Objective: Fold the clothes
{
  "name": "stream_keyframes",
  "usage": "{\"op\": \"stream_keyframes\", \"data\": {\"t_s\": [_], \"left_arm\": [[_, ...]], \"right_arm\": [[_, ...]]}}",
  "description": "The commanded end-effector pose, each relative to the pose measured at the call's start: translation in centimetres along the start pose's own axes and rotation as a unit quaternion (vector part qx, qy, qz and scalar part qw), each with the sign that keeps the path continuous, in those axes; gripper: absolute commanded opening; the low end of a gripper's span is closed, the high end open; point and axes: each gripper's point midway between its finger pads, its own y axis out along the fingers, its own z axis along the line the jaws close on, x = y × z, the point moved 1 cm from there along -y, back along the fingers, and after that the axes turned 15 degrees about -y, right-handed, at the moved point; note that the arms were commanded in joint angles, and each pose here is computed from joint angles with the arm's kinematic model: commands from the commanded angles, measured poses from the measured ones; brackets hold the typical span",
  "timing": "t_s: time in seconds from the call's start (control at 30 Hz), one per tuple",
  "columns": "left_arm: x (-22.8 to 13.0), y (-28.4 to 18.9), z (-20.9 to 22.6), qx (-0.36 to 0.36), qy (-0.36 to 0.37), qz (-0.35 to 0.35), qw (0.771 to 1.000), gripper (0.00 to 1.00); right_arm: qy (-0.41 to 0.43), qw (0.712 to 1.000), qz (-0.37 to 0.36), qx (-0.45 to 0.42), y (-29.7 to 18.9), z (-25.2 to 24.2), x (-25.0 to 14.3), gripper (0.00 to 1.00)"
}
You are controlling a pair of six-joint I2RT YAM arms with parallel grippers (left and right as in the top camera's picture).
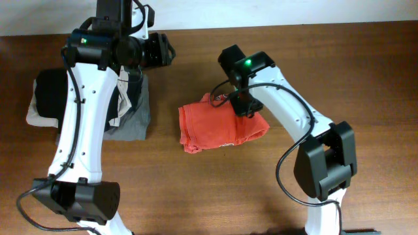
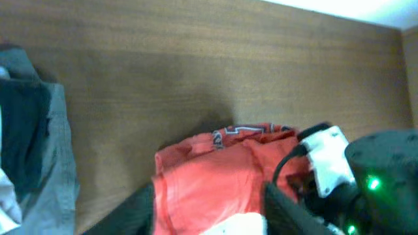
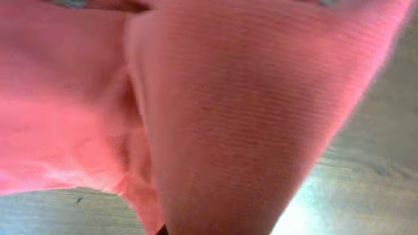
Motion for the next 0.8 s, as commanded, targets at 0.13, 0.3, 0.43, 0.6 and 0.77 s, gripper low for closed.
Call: {"op": "stream_keyframes", "data": {"t_s": [0.13, 0.3, 0.43, 0.6, 0.77], "left_arm": [[-3.5, 5.2, -1.8, -0.047, -0.042, 0.084, 0.994, 0.09], [-8.7, 11.4, -3.9, -0.092, -0.048, 0.17, 0.98, 0.0], [-12.6, 15.3, -5.6, -0.126, -0.073, 0.219, 0.965, 0.01], [-16.0, 18.1, -6.3, -0.139, -0.104, 0.251, 0.952, 0.01], [-17.8, 20.2, -6.0, -0.142, -0.11, 0.251, 0.951, 0.0]], "right_arm": [[0.138, 0.982, -0.005, 0.132, 0.0, -3.3, -0.5, 0.04], [0.141, 0.981, -0.005, 0.13, 0.2, -4.4, -0.9, 0.04], [0.137, 0.985, 0.003, 0.103, 0.2, -5.1, -1.4, 0.04], [0.138, 0.986, 0.004, 0.09, 0.0, -5.6, -1.6, 0.04], [0.139, 0.986, -0.011, 0.088, -0.7, -5.8, -1.4, 0.04]]}}
